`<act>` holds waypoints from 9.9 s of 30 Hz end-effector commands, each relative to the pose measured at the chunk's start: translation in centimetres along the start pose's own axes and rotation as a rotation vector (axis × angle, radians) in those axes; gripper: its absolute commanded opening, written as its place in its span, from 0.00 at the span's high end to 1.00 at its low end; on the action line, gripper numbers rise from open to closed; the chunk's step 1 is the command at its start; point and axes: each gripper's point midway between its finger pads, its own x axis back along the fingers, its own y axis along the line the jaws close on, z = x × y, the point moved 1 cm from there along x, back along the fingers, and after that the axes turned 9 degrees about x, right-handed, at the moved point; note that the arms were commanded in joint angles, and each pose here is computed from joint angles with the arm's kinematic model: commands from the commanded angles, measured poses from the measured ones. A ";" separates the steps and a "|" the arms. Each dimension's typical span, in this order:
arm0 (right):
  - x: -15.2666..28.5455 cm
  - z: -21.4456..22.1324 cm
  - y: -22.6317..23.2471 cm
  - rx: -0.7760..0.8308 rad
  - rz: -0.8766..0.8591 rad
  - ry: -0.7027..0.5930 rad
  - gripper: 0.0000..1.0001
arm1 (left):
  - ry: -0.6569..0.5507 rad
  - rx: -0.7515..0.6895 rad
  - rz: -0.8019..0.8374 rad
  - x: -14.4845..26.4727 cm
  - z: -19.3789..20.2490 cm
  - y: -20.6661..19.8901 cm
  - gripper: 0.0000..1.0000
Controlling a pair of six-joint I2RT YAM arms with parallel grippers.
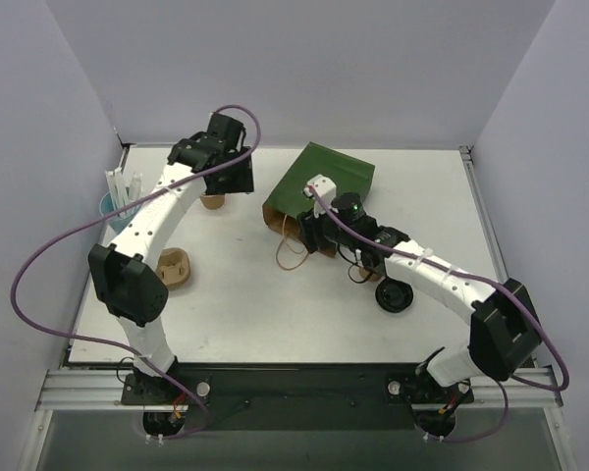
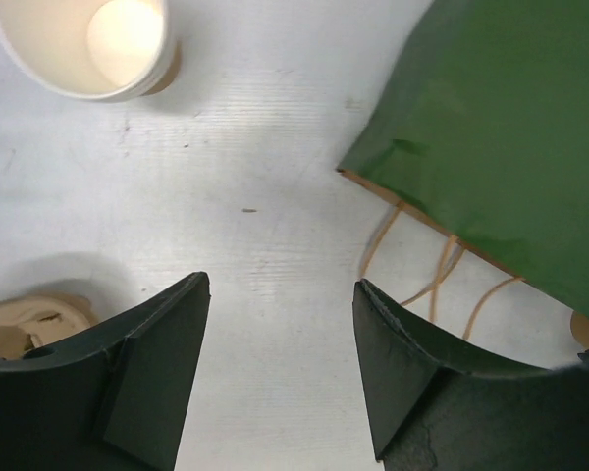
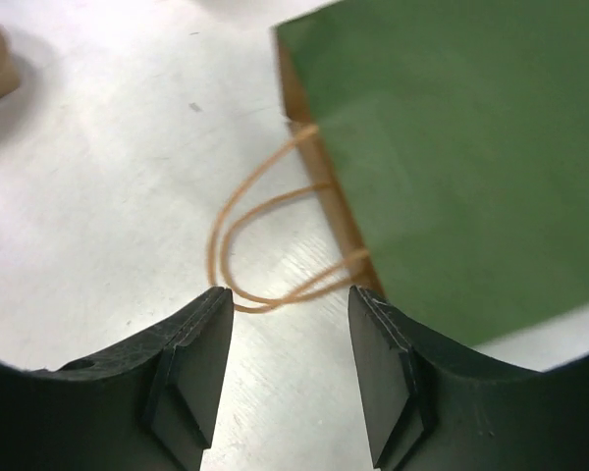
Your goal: Pack the takeout coffee
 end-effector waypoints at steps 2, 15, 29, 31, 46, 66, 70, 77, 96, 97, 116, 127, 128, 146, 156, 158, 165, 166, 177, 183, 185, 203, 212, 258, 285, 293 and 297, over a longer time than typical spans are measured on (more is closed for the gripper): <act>-2.4 -2.6 4.7 0.154 -0.306 -0.108 0.49 | -0.115 0.063 0.150 3.8 -2.7 0.4 0.30; -4.7 -0.1 6.3 0.084 -0.312 0.017 0.65 | -0.128 0.049 0.085 6.0 -3.2 3.4 0.04; -6.1 2.0 6.4 -0.021 -0.282 0.152 0.63 | -0.112 0.071 0.105 6.4 -1.0 5.0 0.03; -6.3 1.3 6.3 -0.024 -0.274 0.154 0.77 | -0.105 0.069 0.093 6.3 -0.5 5.4 0.03; 2.1 -14.0 5.9 -0.201 -0.348 -0.122 1.00 | -0.167 0.121 0.025 11.0 1.1 8.4 0.14; 1.9 -18.7 -0.1 -0.520 -0.198 -0.195 0.96 | -0.204 0.096 0.191 14.3 0.9 6.5 0.18; 1.1 -19.3 0.6 -0.412 -0.282 -0.181 0.87 | -0.264 0.039 0.281 13.9 0.0 5.1 0.18; 2.2 -20.9 0.9 -0.380 -0.316 -0.178 0.62 | -0.285 0.023 0.344 11.6 -0.8 3.5 0.17; 11.7 -21.1 -8.4 -0.683 0.262 -0.301 0.43 | -0.351 -0.296 0.421 5.3 -7.3 -0.8 0.17; 12.1 -20.3 -8.3 -0.682 0.270 -0.292 0.43 | -0.335 -0.298 0.425 4.6 -7.3 -1.1 0.17; 12.1 -11.6 -7.4 -0.749 0.368 -0.061 0.45 | -0.036 0.010 0.661 10.4 1.5 -4.3 0.37; 11.2 -8.2 -8.7 -0.739 0.511 0.058 0.46 | 0.026 0.019 0.510 6.5 5.2 -3.4 0.38; 11.5 -8.0 -8.9 -0.737 0.517 0.056 0.46 | 0.032 0.014 0.499 6.2 5.2 -3.2 0.38; 17.4 -0.4 -6.3 -1.079 0.527 0.068 0.42 | -0.043 -0.051 0.462 7.4 2.0 -3.7 0.37; 16.0 7.0 -5.0 -1.214 0.579 0.092 0.49 | -0.060 -0.063 0.430 8.4 1.1 -3.3 0.37; 14.9 6.9 -4.7 -1.233 0.534 0.043 0.49 | -0.056 -0.055 0.430 8.5 1.3 -3.3 0.37; 13.8 8.7 -3.3 -1.261 0.474 0.072 0.49 | -0.036 -0.157 0.425 8.5 3.5 -4.2 0.37; 13.4 8.2 -3.0 -1.273 0.439 0.045 0.49 | -0.036 -0.163 0.418 8.5 3.8 -4.1 0.37; 11.9 10.1 0.4 -1.369 0.363 -0.053 0.41 | -0.044 -0.160 0.383 8.2 3.9 -3.4 0.37; 11.2 10.8 1.1 -1.405 0.363 -0.093 0.40 | -0.032 -0.179 0.372 7.9 4.2 -3.4 0.37; 10.8 11.3 1.1 -1.391 0.364 -0.108 0.42 | -0.029 -0.182 0.369 7.9 4.3 -3.4 0.37; 12.1 -3.7 1.0 -0.947 0.178 -0.245 1.00 | -0.123 -0.182 0.255 8.6 1.8 -2.1 0.37; 14.8 -11.2 1.3 -0.555 0.167 0.023 1.00 | -0.175 -0.043 0.210 9.0 -2.1 0.4 0.34; 7.5 -12.6 13.5 -0.091 -0.432 0.323 0.69 | -0.338 -0.045 0.507 14.7 -3.7 0.2 0.25; 7.2 -13.2 13.1 -0.242 -0.353 0.284 0.42 | -0.118 0.266 0.431 12.6 3.8 2.2 0.31; 8.7 -16.2 10.7 -0.365 -0.275 0.174 0.39 | -0.075 0.211 0.425 10.7 5.7 1.5 0.36; 9.7 -17.6 9.2 -0.475 -0.267 0.135 0.39 | -0.071 0.161 0.449 10.3 5.8 0.6 0.50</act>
